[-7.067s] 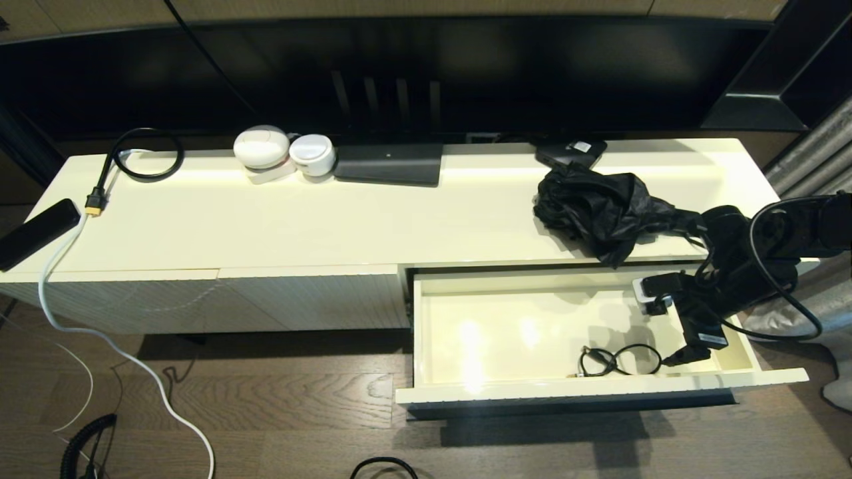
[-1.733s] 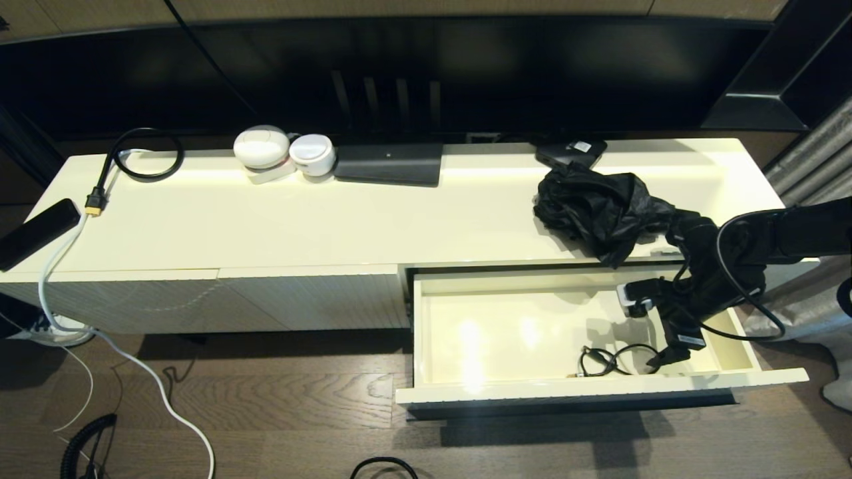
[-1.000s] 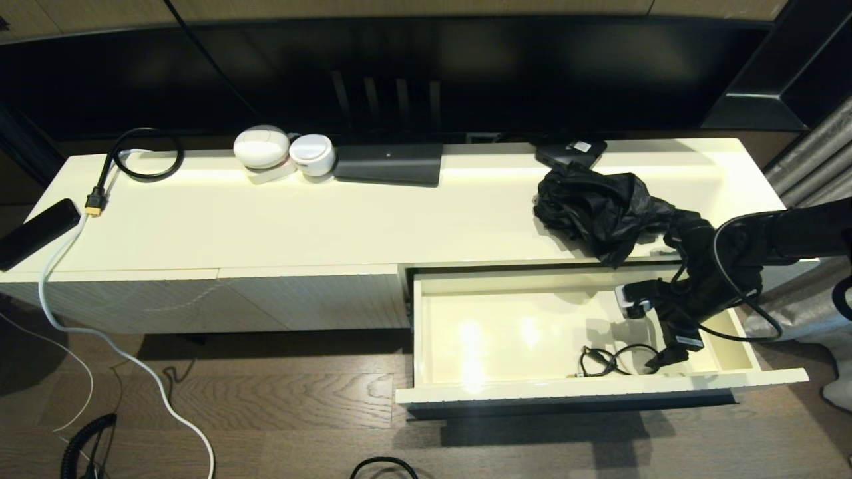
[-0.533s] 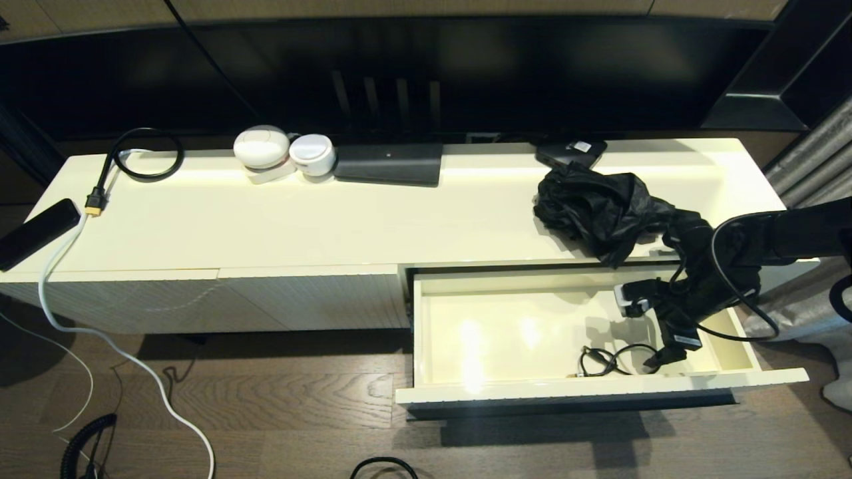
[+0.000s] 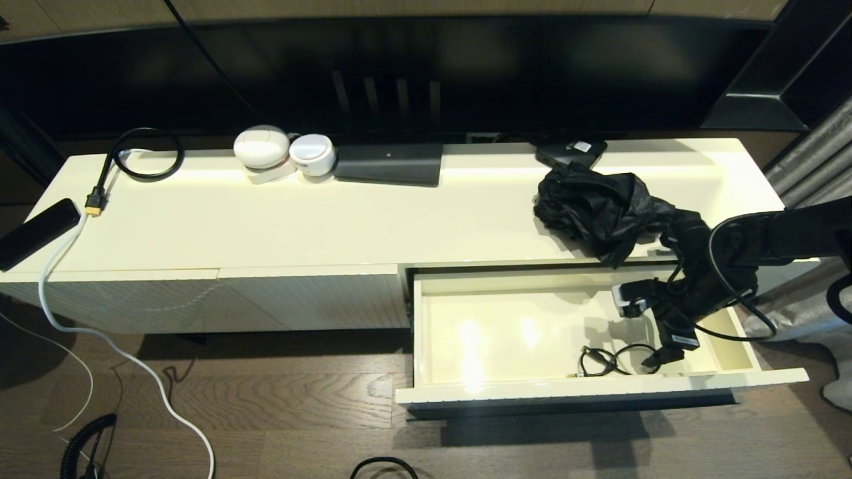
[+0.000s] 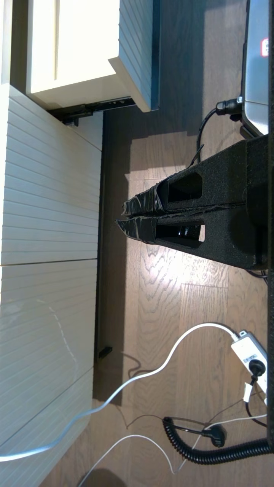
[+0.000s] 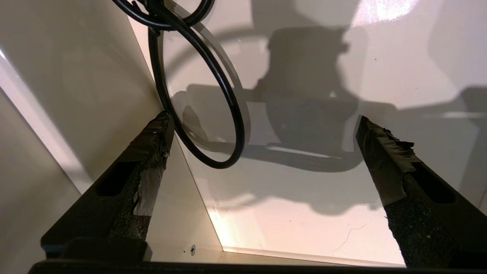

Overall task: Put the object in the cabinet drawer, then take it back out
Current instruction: Take the data cable out of the drawer and put it on the table

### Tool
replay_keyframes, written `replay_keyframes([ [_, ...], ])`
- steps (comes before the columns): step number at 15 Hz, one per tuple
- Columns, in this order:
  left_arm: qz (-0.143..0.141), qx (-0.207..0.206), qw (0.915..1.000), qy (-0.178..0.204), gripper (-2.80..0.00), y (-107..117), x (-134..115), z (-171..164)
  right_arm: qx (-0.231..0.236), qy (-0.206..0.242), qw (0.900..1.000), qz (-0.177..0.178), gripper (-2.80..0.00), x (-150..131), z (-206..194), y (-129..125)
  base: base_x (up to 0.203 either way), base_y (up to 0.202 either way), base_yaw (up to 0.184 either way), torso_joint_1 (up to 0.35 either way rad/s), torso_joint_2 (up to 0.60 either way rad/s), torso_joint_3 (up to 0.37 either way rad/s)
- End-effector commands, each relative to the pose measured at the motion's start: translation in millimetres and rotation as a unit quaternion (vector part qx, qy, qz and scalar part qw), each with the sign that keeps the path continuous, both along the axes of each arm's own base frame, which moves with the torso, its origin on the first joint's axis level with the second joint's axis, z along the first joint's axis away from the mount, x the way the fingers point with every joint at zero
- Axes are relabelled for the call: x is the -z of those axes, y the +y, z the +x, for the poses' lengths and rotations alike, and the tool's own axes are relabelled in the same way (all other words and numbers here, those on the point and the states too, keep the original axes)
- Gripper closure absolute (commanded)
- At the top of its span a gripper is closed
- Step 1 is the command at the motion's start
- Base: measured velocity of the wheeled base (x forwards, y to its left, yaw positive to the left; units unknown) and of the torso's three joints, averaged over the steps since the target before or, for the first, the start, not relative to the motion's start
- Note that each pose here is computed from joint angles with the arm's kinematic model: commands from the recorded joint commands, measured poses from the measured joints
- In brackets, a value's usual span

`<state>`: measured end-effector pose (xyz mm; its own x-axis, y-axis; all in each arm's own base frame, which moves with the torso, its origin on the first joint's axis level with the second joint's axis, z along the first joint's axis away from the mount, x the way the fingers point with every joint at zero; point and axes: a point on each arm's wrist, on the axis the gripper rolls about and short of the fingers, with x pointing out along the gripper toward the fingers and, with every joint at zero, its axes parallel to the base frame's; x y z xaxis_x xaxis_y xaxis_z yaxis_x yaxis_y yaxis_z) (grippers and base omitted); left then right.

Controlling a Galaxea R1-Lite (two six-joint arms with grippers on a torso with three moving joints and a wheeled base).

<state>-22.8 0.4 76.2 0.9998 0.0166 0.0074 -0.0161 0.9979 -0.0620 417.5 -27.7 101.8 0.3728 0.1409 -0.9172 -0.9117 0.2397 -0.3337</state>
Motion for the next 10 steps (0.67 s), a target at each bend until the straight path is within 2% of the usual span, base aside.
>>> replay_keyframes([
  [1, 0.0, -0.001, 1.0, 0.0, 0.0, 0.0, 0.2, 0.1, -0.004, 0.002, 1.0, -0.001, -2.8, 0.5, -0.3, 0.1, 0.0, 0.0, 0.0, 0.0, 0.0, 0.0],
  [10, 0.0, -0.001, 1.0, 0.0, 0.0, 0.0, 0.0, 0.0, -0.004, 0.0, 1.0, -0.001, -2.8, 2.5, 3.0, -0.2, 0.0, 0.0, 0.0, 0.0, 0.0, 0.0],
])
